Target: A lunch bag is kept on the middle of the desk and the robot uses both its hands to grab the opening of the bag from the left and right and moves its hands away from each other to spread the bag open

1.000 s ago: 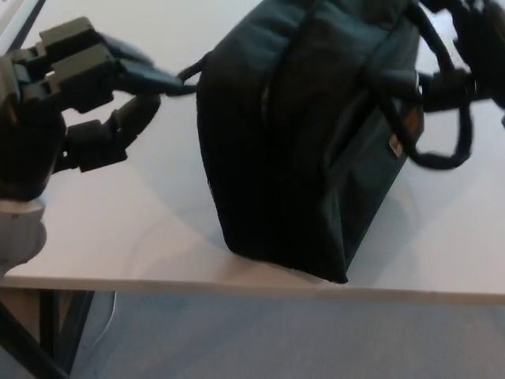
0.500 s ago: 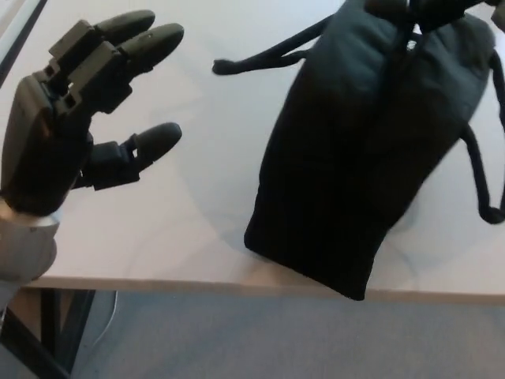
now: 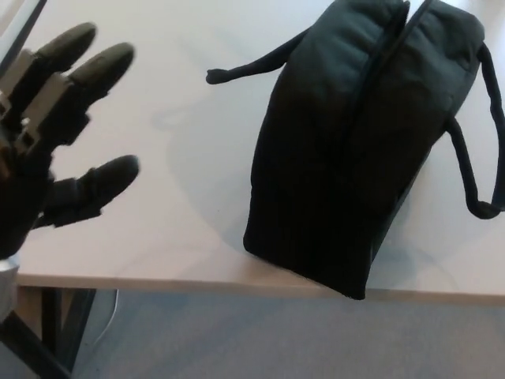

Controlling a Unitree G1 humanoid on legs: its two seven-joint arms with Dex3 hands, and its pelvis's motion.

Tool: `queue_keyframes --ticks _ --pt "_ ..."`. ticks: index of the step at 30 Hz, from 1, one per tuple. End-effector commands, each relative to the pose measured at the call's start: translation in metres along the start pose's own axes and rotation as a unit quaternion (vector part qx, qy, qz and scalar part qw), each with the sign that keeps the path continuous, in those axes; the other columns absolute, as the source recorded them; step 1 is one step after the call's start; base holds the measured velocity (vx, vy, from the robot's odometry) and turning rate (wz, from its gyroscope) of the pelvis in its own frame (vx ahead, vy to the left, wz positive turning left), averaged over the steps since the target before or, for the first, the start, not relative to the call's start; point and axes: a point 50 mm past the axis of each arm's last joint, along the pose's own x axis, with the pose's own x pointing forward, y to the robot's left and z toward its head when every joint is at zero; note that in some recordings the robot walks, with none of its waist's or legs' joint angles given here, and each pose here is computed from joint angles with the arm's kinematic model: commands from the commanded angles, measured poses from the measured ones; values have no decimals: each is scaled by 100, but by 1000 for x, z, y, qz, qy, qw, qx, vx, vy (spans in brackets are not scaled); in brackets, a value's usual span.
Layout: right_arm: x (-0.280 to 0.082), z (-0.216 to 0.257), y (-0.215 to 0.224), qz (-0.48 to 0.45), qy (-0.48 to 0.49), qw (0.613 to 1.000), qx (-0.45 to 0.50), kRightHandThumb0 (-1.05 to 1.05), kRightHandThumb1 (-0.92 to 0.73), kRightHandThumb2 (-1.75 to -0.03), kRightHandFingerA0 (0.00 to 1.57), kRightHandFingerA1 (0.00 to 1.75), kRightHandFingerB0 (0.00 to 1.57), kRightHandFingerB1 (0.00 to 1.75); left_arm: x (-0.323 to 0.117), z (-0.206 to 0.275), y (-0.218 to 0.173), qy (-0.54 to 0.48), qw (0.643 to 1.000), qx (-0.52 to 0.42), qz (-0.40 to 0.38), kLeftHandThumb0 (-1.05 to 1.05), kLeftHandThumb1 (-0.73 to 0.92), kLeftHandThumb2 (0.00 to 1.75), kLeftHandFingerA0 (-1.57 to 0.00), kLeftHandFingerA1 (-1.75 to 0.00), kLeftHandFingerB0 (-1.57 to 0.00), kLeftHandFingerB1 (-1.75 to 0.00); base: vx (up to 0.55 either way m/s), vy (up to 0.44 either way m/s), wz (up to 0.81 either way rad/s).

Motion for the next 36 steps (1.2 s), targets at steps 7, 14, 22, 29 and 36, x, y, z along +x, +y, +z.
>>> queue_keyframes --ticks 7,14,22,29,36 --pt "-202 29 -124 -120 82 989 -32 -80 -65 -99 7 23 7 19 -117 53 103 171 982 17 83 -33 61 114 0 -51 0 -49 0 0 0" --pt "-293 76 -49 -2 259 964 60 -88 -74 -107 8 22 8 11 -174 83 77 314 944 -84 63 -58 83 67 -21 -34 -20 -28 0 0 0" --pt "-364 147 64 185 374 856 306 -73 -63 -103 2 36 2 30 -199 93 40 472 849 -213 106 -53 92 67 -22 -42 -19 -31 0 0 0" --pt "-346 134 100 182 346 864 318 -79 -70 -103 0 27 10 23 -202 98 31 485 840 -225 91 -53 91 66 -27 -42 -22 -30 0 0 0" --pt "-346 137 105 223 317 862 328 -73 -65 -100 3 38 5 27 -203 95 26 472 851 -222 53 -53 90 65 -29 -43 -22 -31 0 0 0"
